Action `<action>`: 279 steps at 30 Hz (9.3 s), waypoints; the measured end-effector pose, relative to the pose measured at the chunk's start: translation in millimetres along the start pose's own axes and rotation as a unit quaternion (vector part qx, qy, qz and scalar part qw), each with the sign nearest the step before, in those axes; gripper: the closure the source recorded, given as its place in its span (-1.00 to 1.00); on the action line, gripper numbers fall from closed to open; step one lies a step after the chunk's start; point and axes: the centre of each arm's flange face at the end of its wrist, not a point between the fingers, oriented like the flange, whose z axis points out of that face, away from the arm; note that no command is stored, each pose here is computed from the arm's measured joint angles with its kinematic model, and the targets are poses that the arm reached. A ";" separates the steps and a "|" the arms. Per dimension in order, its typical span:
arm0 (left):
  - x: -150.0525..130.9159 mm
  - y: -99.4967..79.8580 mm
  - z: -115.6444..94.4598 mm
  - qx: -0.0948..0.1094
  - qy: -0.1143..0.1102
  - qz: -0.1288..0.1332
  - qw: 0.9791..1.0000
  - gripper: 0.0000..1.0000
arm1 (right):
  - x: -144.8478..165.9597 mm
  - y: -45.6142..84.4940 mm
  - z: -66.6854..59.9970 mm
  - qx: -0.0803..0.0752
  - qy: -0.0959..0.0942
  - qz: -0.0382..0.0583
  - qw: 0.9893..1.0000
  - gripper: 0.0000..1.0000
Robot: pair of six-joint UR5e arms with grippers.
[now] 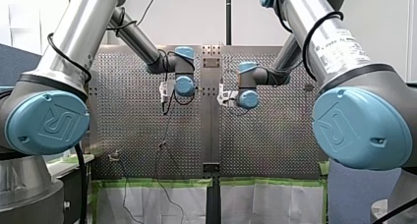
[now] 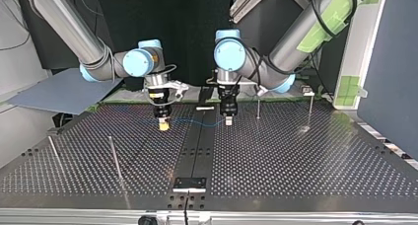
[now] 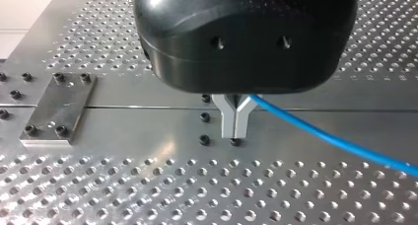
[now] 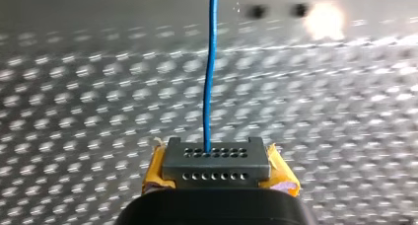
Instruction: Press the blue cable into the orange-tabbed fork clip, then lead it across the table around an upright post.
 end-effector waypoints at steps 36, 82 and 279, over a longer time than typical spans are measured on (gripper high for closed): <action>-91.5 -27.4 22.2 0.005 -0.039 -0.037 0.999 1.00 | 252.2 4.2 -46.8 -0.008 0.154 0.010 0.988 1.00; -181.0 -115.0 35.7 0.104 -0.073 -0.089 0.988 1.00 | 279.5 112.8 -56.0 -0.127 0.135 -0.004 0.983 1.00; -68.8 -201.8 57.3 0.107 0.010 -0.046 0.993 -1.00 | -306.0 329.4 -75.7 -0.290 -0.153 0.022 0.944 1.00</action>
